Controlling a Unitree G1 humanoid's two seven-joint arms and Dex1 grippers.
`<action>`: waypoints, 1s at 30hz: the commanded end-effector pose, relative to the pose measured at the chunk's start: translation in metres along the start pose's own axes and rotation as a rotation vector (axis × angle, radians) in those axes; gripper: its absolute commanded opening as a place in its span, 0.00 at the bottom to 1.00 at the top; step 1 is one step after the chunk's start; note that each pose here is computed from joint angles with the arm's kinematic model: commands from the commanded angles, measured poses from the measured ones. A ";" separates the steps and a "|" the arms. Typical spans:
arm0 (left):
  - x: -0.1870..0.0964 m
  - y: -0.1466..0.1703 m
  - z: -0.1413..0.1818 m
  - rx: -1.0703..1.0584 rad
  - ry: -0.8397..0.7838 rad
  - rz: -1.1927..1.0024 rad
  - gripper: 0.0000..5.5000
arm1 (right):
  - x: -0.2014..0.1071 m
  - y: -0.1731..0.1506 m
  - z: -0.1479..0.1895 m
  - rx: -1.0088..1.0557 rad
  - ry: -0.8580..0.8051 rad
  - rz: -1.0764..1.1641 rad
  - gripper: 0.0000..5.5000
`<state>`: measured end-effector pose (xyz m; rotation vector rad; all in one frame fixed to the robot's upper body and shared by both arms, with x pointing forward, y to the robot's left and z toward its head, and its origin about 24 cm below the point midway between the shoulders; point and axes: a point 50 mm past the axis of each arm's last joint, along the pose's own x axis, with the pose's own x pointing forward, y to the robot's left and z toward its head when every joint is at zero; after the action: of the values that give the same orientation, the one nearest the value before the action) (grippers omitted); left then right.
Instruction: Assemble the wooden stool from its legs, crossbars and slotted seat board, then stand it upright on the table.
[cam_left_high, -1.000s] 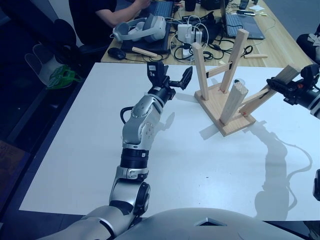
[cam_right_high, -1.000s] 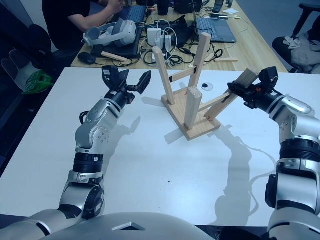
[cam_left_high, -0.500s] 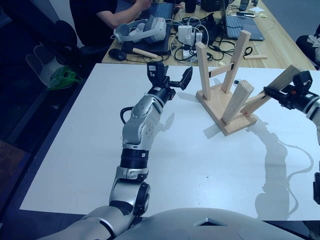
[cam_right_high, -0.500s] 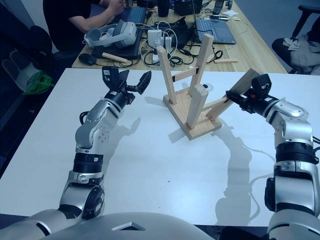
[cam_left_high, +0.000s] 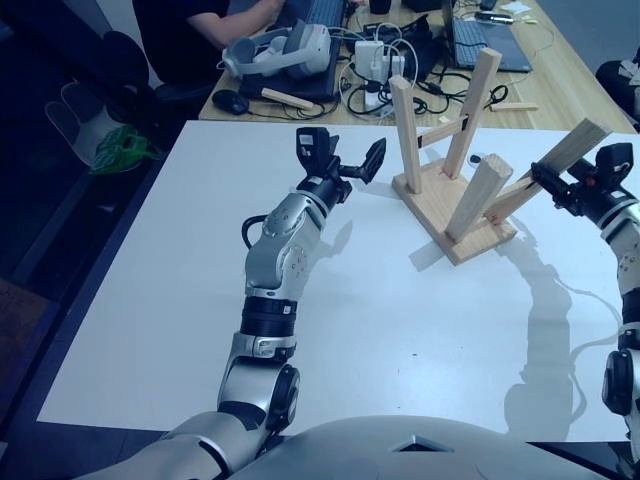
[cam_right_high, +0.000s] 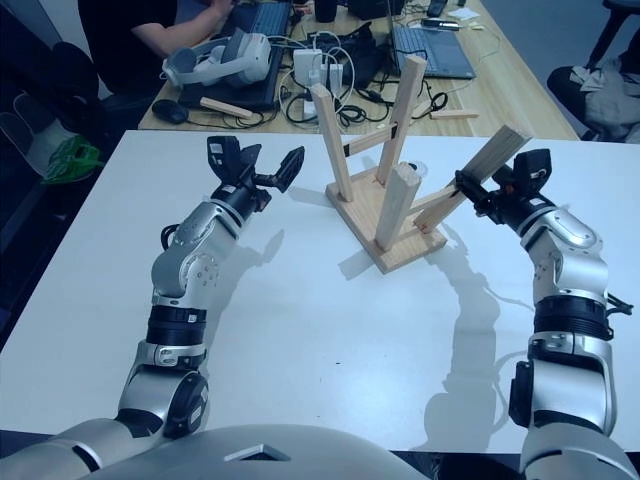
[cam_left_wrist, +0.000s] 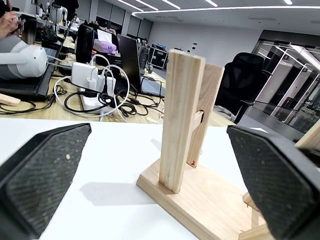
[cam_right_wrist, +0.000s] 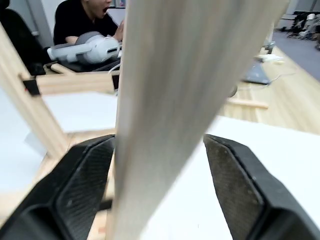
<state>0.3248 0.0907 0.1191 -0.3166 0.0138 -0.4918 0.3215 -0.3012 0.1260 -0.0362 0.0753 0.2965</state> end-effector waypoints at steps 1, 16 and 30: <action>0.001 0.004 0.002 0.004 0.000 -0.002 0.91 | 0.006 0.007 0.048 -0.029 -0.179 -0.041 0.59; 0.001 0.008 0.007 0.032 -0.012 0.007 0.91 | -0.017 0.081 -0.046 0.192 0.545 0.107 0.34; 0.001 0.010 0.002 0.004 0.024 -0.006 0.91 | 0.012 0.099 0.096 0.089 -0.142 0.263 0.01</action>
<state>0.3294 0.0992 0.1168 -0.3108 0.0284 -0.4970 0.3110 -0.1980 0.2082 0.1086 -0.0404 0.5446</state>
